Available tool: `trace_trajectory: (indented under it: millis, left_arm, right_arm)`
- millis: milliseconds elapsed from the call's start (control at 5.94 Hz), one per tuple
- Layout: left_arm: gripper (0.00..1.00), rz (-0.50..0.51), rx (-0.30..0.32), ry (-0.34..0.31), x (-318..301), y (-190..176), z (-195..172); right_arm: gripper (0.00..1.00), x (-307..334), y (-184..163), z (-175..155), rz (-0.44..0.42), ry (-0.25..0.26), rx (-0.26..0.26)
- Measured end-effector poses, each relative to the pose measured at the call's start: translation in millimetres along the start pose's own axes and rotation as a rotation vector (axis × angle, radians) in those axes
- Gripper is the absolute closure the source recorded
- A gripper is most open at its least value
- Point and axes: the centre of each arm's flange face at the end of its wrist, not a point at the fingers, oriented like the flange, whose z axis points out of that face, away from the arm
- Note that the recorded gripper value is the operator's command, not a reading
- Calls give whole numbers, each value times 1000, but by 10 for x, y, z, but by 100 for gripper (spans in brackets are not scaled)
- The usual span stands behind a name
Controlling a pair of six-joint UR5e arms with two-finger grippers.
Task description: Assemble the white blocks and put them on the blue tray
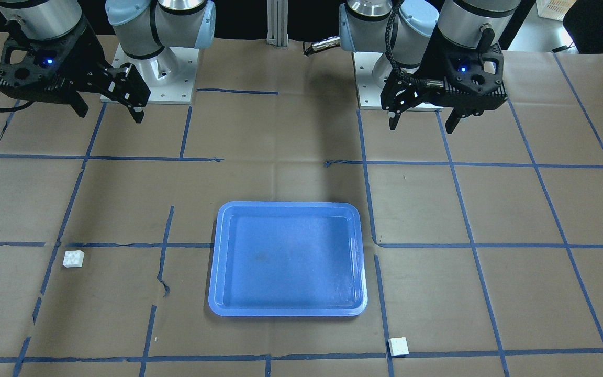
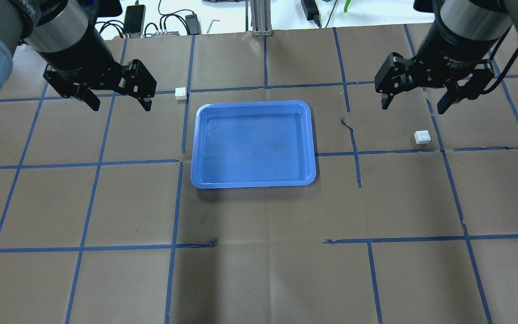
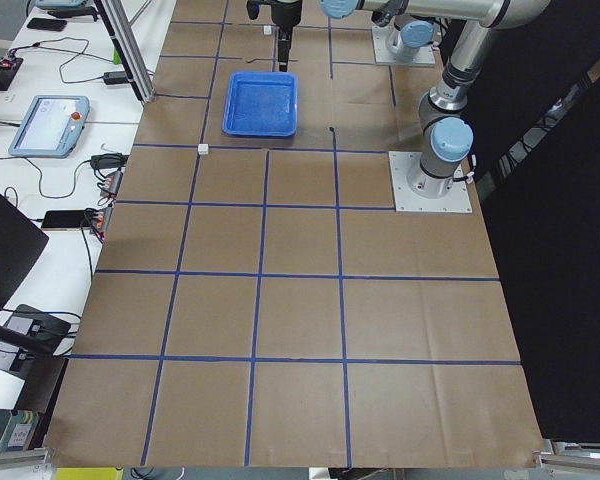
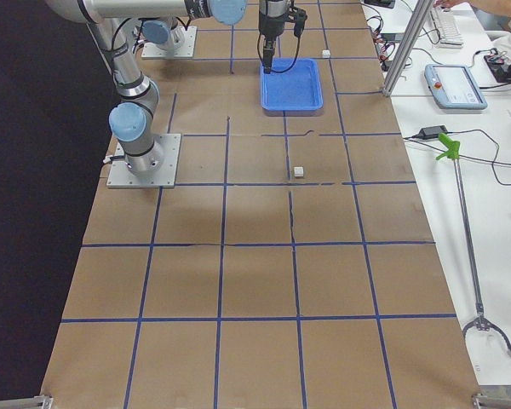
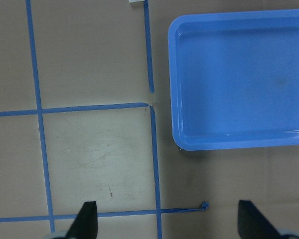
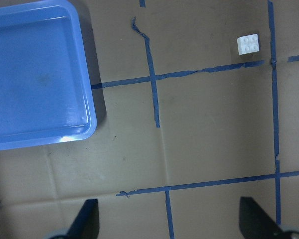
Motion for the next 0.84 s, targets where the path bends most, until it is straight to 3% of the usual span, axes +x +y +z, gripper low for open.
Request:
trace_trajectory:
  millis: [336,841]
  left_arm:
    - [1,0,0,1,1,-4,2]
    - [1,1,7,1,-4,14,-33]
  right_arm:
    - [0,61,-66,33,-121,4,11]
    - [0,116,-82,-4,-133,5,20]
